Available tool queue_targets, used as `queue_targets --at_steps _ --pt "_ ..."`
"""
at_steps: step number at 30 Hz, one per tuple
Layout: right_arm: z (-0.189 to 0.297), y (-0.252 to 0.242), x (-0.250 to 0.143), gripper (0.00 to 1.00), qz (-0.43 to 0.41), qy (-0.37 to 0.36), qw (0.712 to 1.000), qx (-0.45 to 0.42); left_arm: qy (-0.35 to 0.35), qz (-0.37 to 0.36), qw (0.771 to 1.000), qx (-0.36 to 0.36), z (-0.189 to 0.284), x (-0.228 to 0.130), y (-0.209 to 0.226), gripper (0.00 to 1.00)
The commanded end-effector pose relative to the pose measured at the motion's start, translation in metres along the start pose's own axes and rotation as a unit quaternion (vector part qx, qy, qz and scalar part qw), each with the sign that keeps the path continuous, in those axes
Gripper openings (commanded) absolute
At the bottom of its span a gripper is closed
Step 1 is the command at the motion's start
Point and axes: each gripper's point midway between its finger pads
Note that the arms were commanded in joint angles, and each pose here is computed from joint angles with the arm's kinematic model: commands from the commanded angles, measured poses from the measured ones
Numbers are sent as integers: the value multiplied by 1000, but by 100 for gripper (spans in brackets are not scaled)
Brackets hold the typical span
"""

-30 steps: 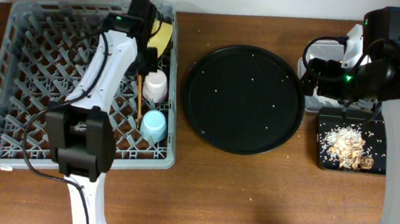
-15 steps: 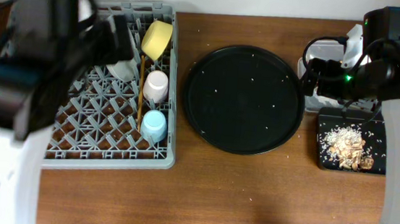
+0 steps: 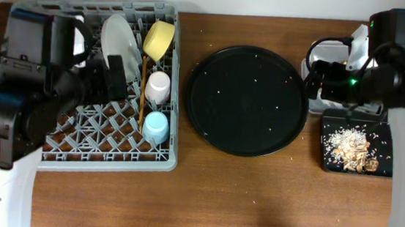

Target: Sort waste into correct bins and load items into the dishwasher rack

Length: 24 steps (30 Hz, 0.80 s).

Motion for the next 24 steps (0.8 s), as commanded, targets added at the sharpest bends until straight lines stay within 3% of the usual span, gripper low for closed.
queue_targets --at_steps 1,4,7,10,15,18,24 --pt "57 5 1 98 37 -132 991 -4 45 0 999 10 0 -22 5 100" --pt "52 7 12 98 87 -312 946 25 64 -2 998 16 1 -31 8 100" --pt "25 -8 -36 98 92 -454 885 51 64 -2 998 16 1 -31 8 100" --pt "-14 -30 -84 98 88 -521 847 54 64 -2 998 16 1 -31 8 100" --pt "-72 -47 -123 98 87 -549 830 56 64 -2 998 16 1 -31 8 100" --pt "-100 -54 -137 99 81 -496 863 46 64 -2 998 16 1 -31 8 100" --pt "-100 -51 -138 99 84 -496 863 50 64 -2 998 16 1 -31 8 100"
Point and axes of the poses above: each gripper's point midway between its finger pads, its own z axis back along the fingers, its own y axis along the line the jaws close on, x = y × z
